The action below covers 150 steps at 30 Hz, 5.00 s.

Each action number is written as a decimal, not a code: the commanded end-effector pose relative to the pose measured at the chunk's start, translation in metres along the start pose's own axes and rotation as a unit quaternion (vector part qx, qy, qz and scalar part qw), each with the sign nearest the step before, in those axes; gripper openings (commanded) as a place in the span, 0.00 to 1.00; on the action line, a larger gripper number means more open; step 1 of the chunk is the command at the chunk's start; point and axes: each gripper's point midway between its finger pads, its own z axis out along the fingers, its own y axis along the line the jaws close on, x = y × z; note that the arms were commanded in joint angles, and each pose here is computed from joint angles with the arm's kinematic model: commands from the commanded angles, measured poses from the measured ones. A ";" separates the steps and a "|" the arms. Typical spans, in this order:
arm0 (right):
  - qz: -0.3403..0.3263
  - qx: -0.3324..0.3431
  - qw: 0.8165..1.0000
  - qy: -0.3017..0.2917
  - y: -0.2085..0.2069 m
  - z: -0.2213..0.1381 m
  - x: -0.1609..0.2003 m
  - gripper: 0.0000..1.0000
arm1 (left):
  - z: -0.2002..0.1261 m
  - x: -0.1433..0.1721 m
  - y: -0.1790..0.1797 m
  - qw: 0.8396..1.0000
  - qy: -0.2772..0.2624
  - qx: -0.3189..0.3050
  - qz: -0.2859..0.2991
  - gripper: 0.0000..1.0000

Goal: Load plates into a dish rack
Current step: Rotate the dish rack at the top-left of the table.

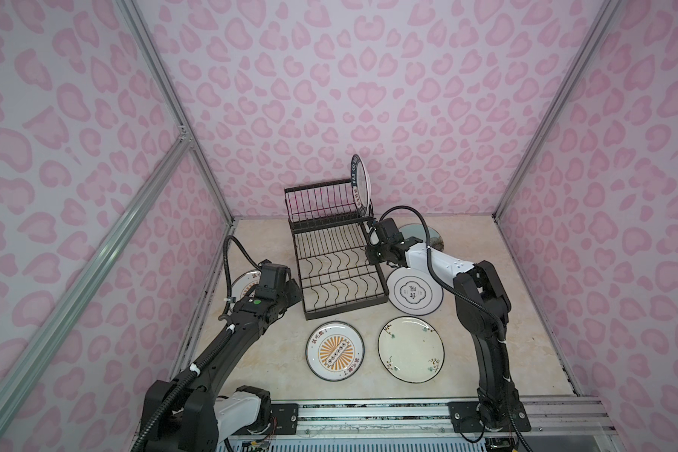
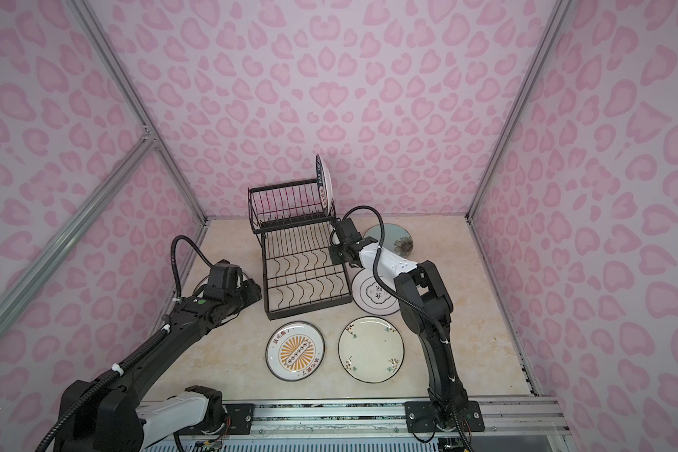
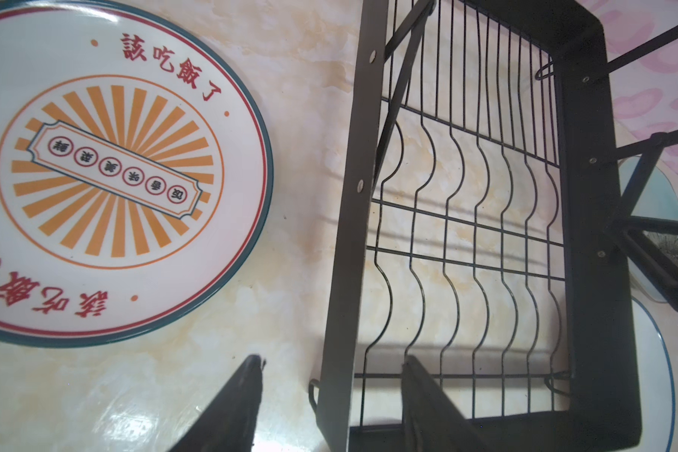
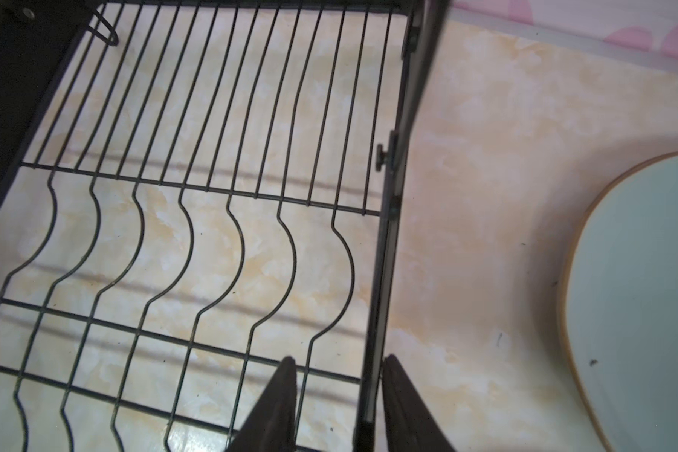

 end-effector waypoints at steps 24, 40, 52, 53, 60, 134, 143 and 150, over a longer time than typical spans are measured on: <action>-0.013 0.046 0.997 0.064 -0.013 -0.025 0.067 0.24 | 0.039 0.004 -0.004 0.999 0.035 -0.017 0.035 0.53; -0.018 0.029 0.997 0.063 -0.006 -0.020 0.064 0.11 | 0.060 0.001 -0.008 0.998 0.042 -0.022 0.041 0.37; -0.022 0.029 0.997 0.073 -0.006 -0.014 0.069 0.05 | 0.065 0.004 -0.010 0.998 0.049 -0.019 0.039 0.16; -0.022 0.028 0.997 0.073 -0.006 -0.014 0.069 0.05 | 0.065 0.003 -0.010 0.998 0.049 -0.019 0.039 0.14; -0.032 0.017 0.998 0.059 0.003 -0.014 0.054 0.05 | 0.059 0.002 -0.011 0.998 0.046 -0.016 0.039 0.09; -0.028 -0.020 0.999 0.019 0.020 -0.008 0.011 0.25 | 0.021 0.016 -0.018 0.999 0.027 -0.013 0.038 0.45; -0.012 -0.008 0.999 -0.033 0.005 -0.050 -0.011 0.34 | -0.006 -0.007 -0.020 0.999 -0.020 -0.012 0.044 0.46; 0.035 0.003 0.998 -0.060 -0.028 -0.084 -0.004 0.36 | -0.033 -0.025 -0.028 0.997 -0.066 0.013 0.025 0.47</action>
